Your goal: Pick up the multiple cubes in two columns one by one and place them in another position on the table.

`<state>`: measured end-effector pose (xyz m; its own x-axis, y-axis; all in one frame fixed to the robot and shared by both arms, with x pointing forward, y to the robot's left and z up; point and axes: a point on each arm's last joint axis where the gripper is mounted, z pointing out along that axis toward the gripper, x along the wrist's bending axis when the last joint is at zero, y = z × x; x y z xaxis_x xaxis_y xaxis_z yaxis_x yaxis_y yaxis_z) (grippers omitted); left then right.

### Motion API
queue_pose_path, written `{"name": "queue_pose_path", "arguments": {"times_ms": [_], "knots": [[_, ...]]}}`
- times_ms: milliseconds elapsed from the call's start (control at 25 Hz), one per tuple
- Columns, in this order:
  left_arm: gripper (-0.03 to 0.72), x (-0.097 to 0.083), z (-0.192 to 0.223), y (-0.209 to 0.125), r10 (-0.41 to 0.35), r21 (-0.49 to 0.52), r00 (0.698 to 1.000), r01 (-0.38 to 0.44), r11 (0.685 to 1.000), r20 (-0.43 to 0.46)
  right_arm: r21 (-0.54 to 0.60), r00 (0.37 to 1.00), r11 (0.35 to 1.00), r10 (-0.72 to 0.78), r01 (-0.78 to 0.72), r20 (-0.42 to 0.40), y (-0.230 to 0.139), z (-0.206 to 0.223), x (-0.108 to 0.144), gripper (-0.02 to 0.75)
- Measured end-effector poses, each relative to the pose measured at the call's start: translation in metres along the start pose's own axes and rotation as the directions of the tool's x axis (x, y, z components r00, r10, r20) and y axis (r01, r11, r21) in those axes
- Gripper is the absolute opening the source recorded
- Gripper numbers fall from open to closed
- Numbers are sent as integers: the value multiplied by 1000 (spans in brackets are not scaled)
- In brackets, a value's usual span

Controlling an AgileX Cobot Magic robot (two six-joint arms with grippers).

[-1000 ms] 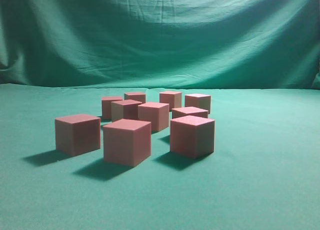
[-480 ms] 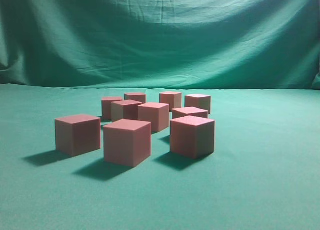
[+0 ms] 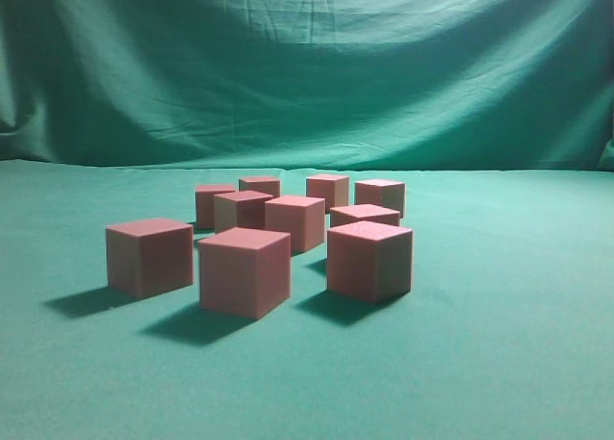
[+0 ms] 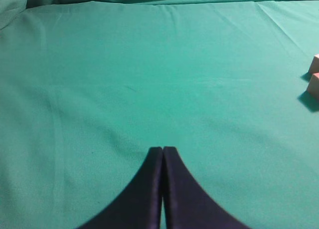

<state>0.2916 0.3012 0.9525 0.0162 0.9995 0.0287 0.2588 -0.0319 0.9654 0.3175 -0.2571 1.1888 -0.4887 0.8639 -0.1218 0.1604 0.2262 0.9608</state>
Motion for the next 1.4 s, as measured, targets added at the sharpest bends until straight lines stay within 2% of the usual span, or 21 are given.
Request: {"name": "queue_pose_path", "arguments": {"times_ms": [280, 480, 640, 920, 1080, 1400], "knots": [[0, 0, 0, 0, 0, 0, 1000, 0, 1000, 0, -76, 965, 981, 188, -177, 182, -63, 3, -6, 0], [0, 0, 0, 0, 0, 0, 1000, 0, 1000, 0, -121, 927, 974, 222, -194, 301, -116, 8, -7, 0], [0, 0, 0, 0, 0, 0, 1000, 0, 1000, 0, -117, 902, 972, 235, -206, 362, -160, 13, -4, 0], [0, 0, 0, 0, 0, 0, 1000, 0, 1000, 0, -106, 870, 969, 249, -225, 426, -227, 19, 5, 0], [0, 0, 0, 0, 0, 0, 1000, 0, 1000, 0, -102, 867, 968, 250, -228, 431, -235, 20, 6, 0], [0, 0, 0, 0, 0, 0, 1000, 0, 1000, 0, 13, 875, 960, 248, -278, 417, -246, 21, 10, 0]]}}
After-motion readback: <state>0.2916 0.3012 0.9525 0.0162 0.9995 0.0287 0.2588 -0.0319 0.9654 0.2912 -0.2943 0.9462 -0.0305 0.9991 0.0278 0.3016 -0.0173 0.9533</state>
